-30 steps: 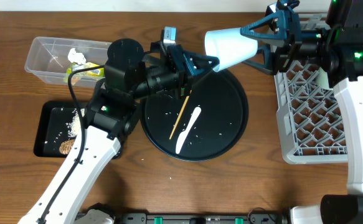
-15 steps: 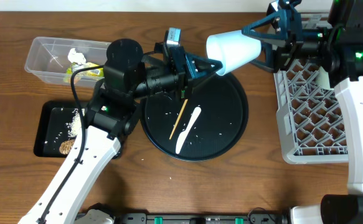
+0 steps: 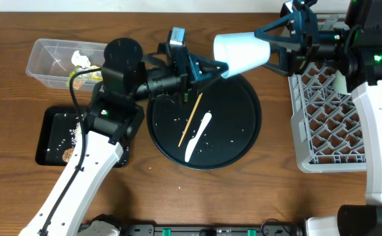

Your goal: Sort waste into correct bins and load items into the dishwasher rack

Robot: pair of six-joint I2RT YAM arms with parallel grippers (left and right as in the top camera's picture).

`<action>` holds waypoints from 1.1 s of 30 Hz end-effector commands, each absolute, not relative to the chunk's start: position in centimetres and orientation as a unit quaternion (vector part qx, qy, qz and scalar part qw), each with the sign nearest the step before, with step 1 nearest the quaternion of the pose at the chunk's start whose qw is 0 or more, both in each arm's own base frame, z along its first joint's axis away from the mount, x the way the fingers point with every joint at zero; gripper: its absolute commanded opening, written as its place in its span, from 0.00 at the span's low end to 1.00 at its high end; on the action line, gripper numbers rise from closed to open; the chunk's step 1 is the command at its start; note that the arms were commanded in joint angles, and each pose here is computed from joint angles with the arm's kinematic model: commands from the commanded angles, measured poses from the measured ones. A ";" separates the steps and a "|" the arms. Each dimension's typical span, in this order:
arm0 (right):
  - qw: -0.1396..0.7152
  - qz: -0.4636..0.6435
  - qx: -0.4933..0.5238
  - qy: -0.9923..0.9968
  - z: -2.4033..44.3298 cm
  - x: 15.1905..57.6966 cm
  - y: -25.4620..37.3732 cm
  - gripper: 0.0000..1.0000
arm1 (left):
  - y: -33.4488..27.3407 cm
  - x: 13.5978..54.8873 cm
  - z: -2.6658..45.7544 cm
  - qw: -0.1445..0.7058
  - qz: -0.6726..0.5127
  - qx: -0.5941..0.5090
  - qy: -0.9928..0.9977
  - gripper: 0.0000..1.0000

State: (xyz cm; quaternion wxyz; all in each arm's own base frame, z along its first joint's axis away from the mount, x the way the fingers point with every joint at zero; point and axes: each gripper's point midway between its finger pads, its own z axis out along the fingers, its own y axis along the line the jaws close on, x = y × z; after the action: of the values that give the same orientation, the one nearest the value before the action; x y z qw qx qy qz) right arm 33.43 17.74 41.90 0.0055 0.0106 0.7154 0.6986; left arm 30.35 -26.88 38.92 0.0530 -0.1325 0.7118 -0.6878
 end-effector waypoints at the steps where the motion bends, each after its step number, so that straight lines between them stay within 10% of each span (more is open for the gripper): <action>1: 0.009 0.705 -0.007 0.709 42.4 32.9 17.5 0.73 | -26.6 30.4 39.4 0.052 -0.691 -0.126 0.710 0.06; 33: -0.016 0.705 -0.032 0.709 42.4 31.6 19.8 0.68 | -26.7 31.1 38.7 0.051 -0.687 -0.136 0.712 0.06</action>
State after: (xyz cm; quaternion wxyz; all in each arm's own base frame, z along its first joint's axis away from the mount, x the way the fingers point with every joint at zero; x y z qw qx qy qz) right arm 32.65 19.30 41.84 -0.0082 -0.0053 0.7166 0.6974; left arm 30.72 -26.70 38.64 0.0511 -0.1346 0.7124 -0.6869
